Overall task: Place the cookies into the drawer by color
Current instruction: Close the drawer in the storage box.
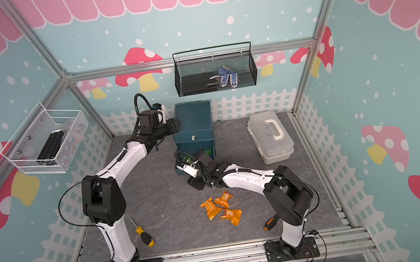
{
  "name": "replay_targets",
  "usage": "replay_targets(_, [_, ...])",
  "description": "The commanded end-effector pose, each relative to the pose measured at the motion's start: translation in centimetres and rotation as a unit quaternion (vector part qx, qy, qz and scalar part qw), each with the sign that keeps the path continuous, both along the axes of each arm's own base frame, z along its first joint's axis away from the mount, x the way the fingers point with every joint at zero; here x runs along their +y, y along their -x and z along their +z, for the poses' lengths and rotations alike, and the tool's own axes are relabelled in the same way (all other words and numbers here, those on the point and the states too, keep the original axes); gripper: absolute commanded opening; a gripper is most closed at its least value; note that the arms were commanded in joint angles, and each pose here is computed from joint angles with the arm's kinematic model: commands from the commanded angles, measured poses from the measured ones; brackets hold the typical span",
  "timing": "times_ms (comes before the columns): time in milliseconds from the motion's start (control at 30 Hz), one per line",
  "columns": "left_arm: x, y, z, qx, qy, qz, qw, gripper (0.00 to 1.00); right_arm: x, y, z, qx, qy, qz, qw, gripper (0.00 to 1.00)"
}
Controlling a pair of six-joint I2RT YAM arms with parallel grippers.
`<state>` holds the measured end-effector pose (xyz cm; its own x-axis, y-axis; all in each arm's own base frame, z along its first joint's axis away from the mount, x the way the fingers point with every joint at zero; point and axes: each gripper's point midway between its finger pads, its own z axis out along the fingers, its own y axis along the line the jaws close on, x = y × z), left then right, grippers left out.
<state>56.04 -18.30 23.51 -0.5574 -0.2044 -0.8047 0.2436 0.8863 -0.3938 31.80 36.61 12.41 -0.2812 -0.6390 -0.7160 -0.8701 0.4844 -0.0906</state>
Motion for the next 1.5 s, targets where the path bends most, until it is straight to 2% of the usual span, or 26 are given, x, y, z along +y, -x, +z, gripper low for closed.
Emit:
replay_targets(0, [0.2, 1.2, -3.2, 0.036, -0.025, -0.012, 0.999, 0.41, 0.0, -1.5, 0.8, -0.021, 0.005, -0.007, 1.000, 0.63])
replay_targets(367, [0.0, 2.5, -3.2, 0.029, -0.014, -0.025, 0.999, 0.40, -0.2, -5.4, 0.9, -0.037, 0.022, -0.034, 0.999, 0.63])
replay_targets(567, [0.0, 3.0, -3.2, 0.028, -0.012, -0.027, 0.999, 0.40, -1.2, -7.9, 1.9, -0.073, 0.039, -0.059, 0.995, 0.63])
replay_targets(600, [0.0, 3.1, -3.0, 0.027, -0.009, -0.028, 0.999, 0.40, -1.2, -8.4, 0.6, -0.070, 0.053, -0.060, 0.994, 0.63])
replay_targets(733, [0.0, 3.3, -2.8, 0.024, -0.006, -0.028, 0.999, 0.40, -1.9, -10.6, 0.3, -0.090, 0.075, -0.082, 0.990, 0.63])
replay_targets(967, [-0.2, 3.3, -3.0, 0.023, -0.001, -0.027, 0.999, 0.40, -0.6, -12.8, 0.7, -0.109, 0.074, -0.091, 0.987, 0.63])
replay_targets(1033, [-0.2, 3.3, -3.3, 0.023, 0.002, -0.026, 0.999, 0.40, -0.6, -13.6, 0.9, -0.135, 0.087, -0.116, 0.980, 0.63])
replay_targets(1300, [-0.6, 3.4, -3.2, 0.023, 0.005, -0.027, 0.999, 0.39, -0.1, -14.3, 0.9, -0.156, 0.094, -0.127, 0.975, 0.63])
replay_targets(1467, [-1.0, 3.1, -3.1, 0.025, 0.023, -0.020, 0.999, 0.40, -0.1, -14.1, 1.6, -0.160, 0.074, -0.131, 0.976, 0.63])
